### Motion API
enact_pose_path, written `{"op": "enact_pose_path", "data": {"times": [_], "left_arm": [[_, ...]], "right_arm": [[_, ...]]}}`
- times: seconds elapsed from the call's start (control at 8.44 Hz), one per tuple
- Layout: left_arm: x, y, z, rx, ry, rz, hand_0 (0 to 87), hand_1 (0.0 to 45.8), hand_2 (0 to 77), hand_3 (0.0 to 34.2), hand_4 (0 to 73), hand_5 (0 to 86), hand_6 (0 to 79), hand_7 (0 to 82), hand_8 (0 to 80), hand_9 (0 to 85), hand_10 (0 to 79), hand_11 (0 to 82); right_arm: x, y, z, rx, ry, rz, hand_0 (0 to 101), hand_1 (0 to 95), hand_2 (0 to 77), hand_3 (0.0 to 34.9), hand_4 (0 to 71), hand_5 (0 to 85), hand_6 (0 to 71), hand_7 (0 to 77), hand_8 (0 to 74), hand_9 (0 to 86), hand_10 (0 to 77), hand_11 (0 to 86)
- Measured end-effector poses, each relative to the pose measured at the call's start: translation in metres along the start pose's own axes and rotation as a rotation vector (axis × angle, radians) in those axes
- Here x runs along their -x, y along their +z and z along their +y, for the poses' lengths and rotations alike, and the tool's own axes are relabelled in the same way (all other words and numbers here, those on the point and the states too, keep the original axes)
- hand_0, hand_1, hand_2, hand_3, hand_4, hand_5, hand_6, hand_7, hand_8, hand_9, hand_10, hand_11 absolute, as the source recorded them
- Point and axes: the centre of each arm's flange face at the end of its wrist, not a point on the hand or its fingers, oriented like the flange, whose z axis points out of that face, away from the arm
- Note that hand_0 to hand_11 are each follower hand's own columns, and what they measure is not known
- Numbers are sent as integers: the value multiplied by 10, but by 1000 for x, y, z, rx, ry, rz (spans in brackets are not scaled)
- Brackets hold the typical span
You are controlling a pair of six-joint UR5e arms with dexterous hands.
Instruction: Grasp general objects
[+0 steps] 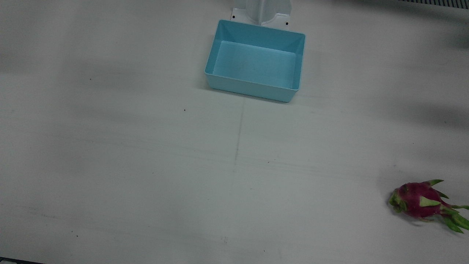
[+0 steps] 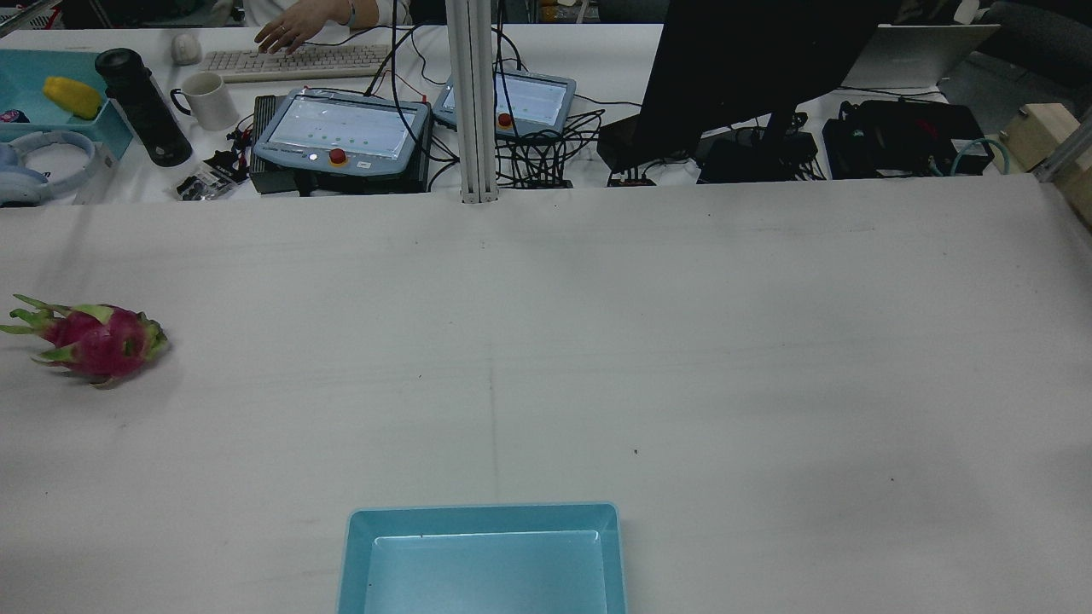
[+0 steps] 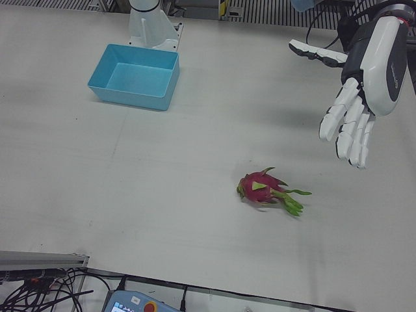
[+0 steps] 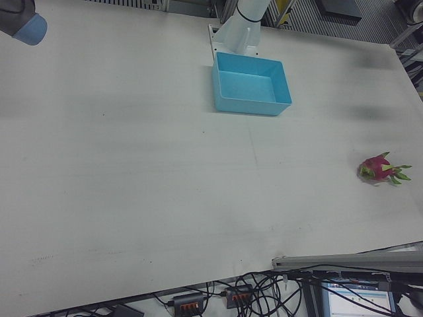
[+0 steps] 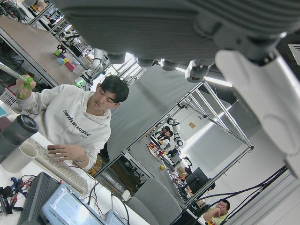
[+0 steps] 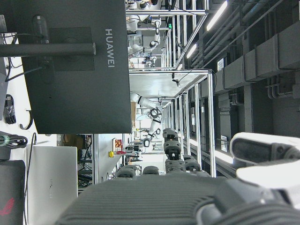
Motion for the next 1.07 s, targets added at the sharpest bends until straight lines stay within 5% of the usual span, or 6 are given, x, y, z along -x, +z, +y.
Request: {"op": "enact_pose_path", "data": {"times": [0.12,0.36,1.07], "left_arm": [[-1,1,1,5,27,1,520,0,11,20,0,16,0,27,11,5,11,16],[15,11,-17,11,-6,5,506,0,11,0,0,16,0,27,11,5,5,16],[1,42,-20,20,-29,87,540,0,11,13,0,16,0,33,11,5,11,49]], "right_arm": [[0,0,0,0,0,0,0,60,747,0,0,0,0,0,0,5,0,5],[0,0,0,0,0,0,0,60,747,0,0,0,0,0,0,5,0,5],[0,0,0,-1,1,0,0,60,747,0,0,0,0,0,0,5,0,5]]}}
